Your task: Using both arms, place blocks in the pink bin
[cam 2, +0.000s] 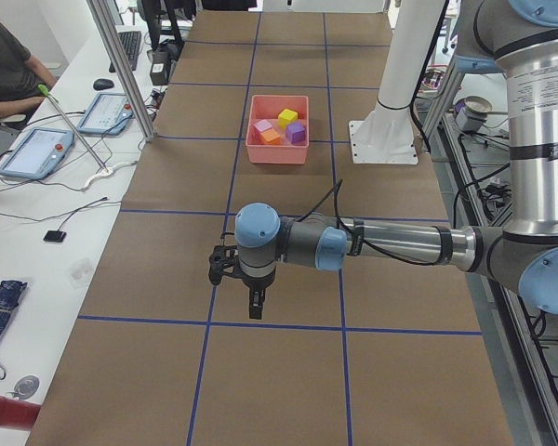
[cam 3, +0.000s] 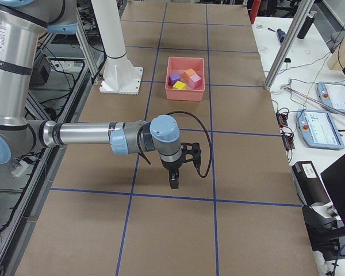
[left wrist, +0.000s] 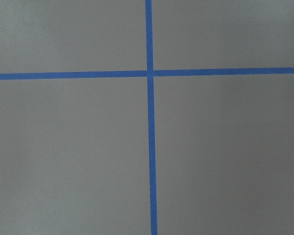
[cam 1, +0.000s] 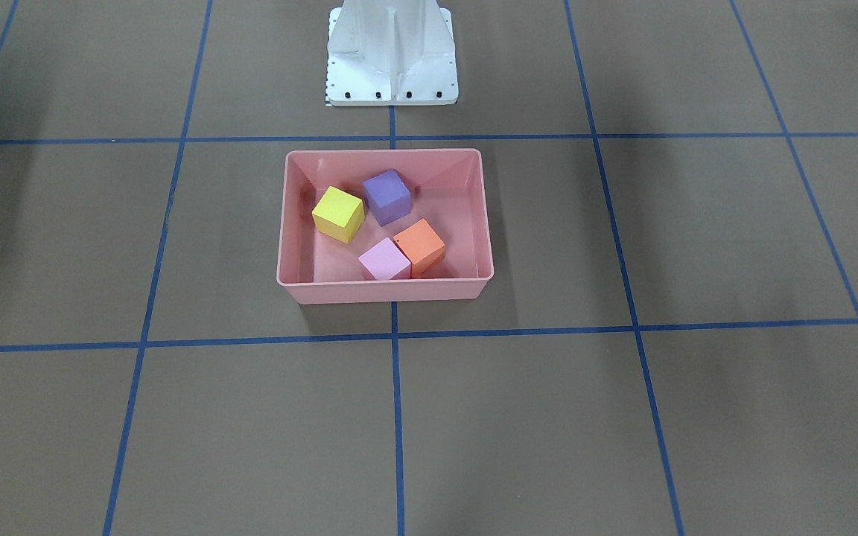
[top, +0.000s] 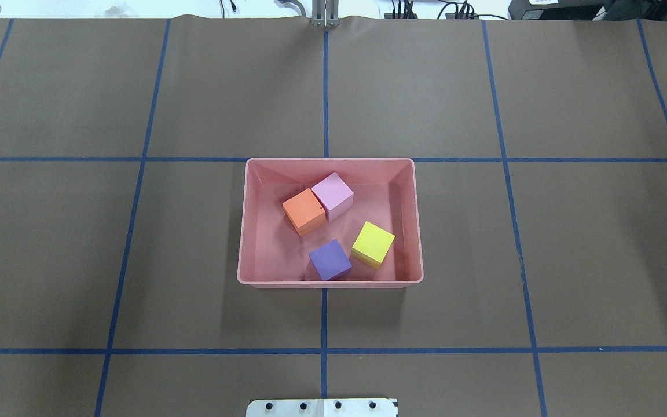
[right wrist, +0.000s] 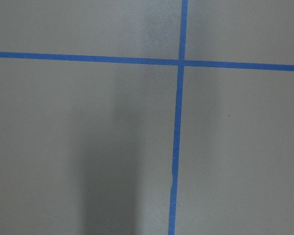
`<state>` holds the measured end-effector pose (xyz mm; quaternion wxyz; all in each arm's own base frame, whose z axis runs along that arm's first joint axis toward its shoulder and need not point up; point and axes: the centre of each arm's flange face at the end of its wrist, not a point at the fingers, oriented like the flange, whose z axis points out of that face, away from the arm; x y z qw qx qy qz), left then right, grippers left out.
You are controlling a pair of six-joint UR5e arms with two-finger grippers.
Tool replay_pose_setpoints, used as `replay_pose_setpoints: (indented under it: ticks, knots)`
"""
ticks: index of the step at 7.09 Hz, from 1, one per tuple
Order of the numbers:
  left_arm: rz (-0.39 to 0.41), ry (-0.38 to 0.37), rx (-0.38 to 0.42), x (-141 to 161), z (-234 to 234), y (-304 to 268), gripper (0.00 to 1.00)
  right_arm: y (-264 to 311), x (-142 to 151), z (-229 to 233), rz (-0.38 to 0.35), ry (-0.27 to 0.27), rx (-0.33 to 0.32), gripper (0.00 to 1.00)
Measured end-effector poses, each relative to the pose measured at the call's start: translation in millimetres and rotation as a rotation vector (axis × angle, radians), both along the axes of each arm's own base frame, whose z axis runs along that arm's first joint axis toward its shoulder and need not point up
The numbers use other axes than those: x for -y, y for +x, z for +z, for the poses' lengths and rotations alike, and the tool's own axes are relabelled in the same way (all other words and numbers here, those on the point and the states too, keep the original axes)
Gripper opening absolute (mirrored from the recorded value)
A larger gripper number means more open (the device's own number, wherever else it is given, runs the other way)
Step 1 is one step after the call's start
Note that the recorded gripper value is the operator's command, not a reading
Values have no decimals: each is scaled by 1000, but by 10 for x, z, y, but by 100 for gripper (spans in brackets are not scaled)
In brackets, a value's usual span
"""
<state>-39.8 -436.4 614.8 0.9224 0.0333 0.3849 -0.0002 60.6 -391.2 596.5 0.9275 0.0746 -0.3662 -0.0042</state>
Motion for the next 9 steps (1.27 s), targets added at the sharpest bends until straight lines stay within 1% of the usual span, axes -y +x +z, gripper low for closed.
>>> replay_pose_setpoints:
  ticks: [2,4,6,9]
  knots:
    - [2,9,0,43,-23,4,100,-70,226,-135,-4,5,-3,100]
    - [5,33,-4,87,-112,9,100,-145,496,-263,-9,-24,-3,100]
    - [8,51,-19,86,-168,19,100,-170,566,-274,-11,-37,1,100]
    - [9,50,-38,56,-186,28,100,-183,597,-284,-12,-36,3,100]
